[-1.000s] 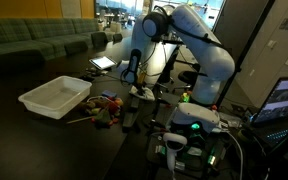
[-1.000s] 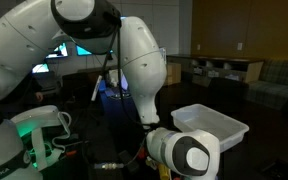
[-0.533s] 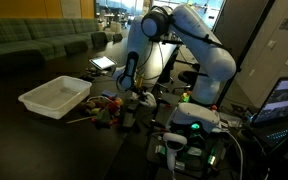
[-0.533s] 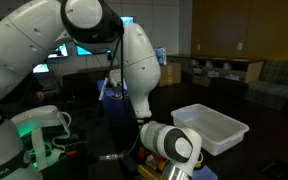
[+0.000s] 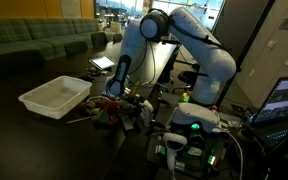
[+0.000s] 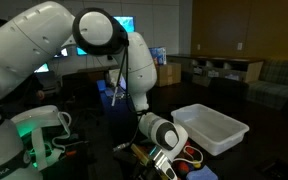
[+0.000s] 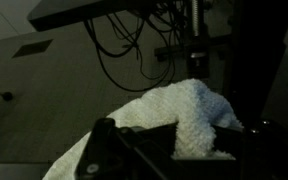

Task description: Pick up the white towel on the left, push the items in front of the white storage bin to the left, put the towel in the storage bin

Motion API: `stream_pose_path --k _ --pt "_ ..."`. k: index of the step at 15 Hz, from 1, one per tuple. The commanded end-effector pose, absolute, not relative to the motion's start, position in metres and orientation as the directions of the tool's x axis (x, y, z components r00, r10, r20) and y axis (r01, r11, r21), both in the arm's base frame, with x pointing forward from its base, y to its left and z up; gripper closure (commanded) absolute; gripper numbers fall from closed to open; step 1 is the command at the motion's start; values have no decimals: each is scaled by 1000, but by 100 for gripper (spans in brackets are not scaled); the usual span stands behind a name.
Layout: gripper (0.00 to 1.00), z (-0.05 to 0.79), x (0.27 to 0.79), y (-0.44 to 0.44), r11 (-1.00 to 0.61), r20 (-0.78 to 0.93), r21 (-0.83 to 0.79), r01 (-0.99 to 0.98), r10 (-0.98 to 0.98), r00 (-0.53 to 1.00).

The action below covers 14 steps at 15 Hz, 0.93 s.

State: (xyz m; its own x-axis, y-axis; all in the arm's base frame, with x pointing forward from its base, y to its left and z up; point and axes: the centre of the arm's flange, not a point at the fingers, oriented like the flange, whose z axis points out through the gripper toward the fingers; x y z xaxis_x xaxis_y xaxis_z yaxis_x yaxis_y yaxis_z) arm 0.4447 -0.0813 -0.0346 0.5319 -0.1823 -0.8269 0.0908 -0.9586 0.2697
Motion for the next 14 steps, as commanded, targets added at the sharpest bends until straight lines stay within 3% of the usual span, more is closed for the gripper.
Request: stream_pose_path --k 1,14 --pt "96 -52 465 -37 -981 -867 182 61 -131 481" --pt "97 -53 498 200 -982 -920 -126 -140 62 388"
